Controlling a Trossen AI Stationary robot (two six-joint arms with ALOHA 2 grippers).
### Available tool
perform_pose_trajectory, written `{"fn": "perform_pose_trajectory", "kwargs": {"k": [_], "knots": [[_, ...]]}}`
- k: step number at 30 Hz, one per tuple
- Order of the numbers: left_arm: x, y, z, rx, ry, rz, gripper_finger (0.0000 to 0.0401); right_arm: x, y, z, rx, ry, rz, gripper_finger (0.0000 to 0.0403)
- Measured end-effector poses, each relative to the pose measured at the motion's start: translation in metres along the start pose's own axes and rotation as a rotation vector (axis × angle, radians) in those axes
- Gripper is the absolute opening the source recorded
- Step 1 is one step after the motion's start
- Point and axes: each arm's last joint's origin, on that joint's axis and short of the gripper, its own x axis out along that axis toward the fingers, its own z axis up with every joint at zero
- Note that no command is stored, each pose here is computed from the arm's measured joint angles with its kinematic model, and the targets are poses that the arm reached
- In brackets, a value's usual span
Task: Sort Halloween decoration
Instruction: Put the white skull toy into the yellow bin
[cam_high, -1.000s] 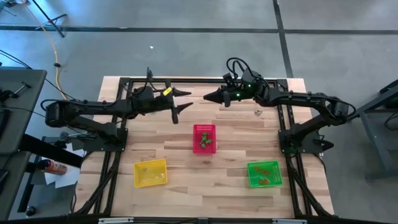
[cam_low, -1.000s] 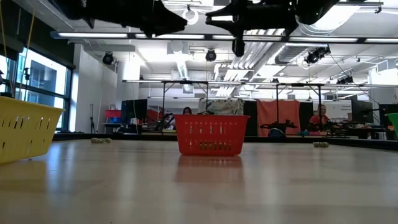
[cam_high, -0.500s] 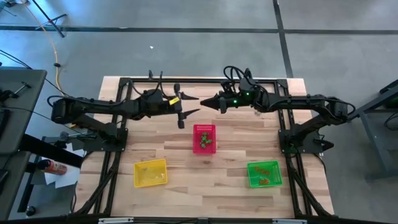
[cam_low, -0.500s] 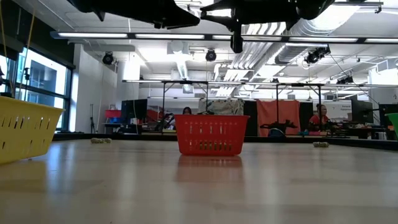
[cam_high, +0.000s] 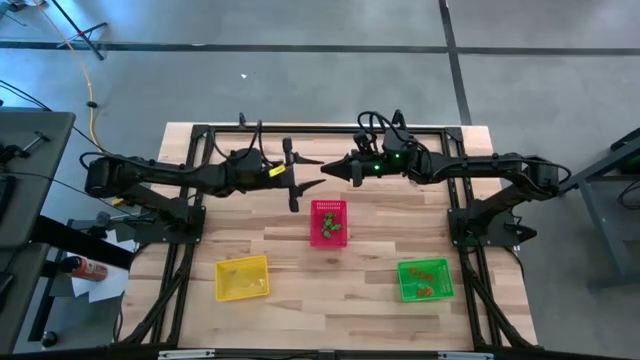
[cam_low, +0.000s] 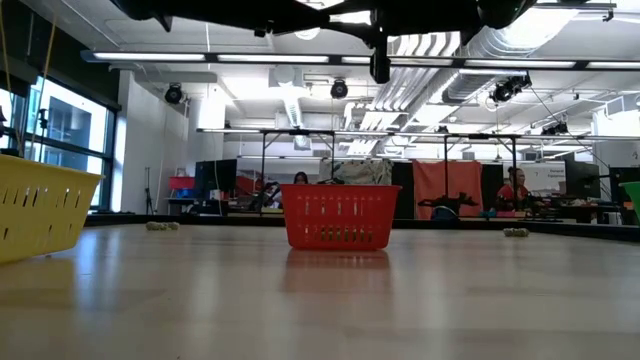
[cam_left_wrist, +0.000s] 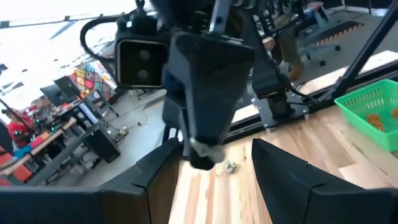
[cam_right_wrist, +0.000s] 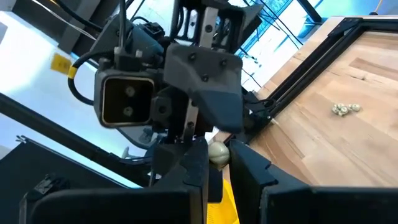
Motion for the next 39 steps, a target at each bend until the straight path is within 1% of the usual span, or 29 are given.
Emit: {"fn": "perform_pose_trajectory", "kwargs": {"k": [6,16,20,24,29,39], "knots": [[0.000,-0.002,0.001,0.080,-0.004,-0.005,0.0191,0.000,0.000,0.000,0.027,-0.004,-0.004,0.0035],[0.002,-0.001,0.001,0.223,-0.008,0.029,0.0191,0.001,0.001,-0.002,0.052,0.006,0.001,0.0035],[0.009,-0.002,0.000,0.229,-0.018,0.037,0.0191,0.001,0.001,-0.002,0.053,0.010,-0.001,0.0035],[0.014,-0.004,-0.004,0.256,0.011,0.039,0.0191,0.001,0.000,-0.002,0.054,0.015,-0.007,0.0035],[0.015,-0.003,-0.002,0.272,0.017,0.053,0.0189,0.000,-0.003,-0.005,0.058,0.037,-0.035,0.0035],[0.012,-0.003,-0.001,0.274,0.039,0.033,0.0153,0.000,-0.003,-0.004,0.066,0.036,-0.034,0.0035]]}}
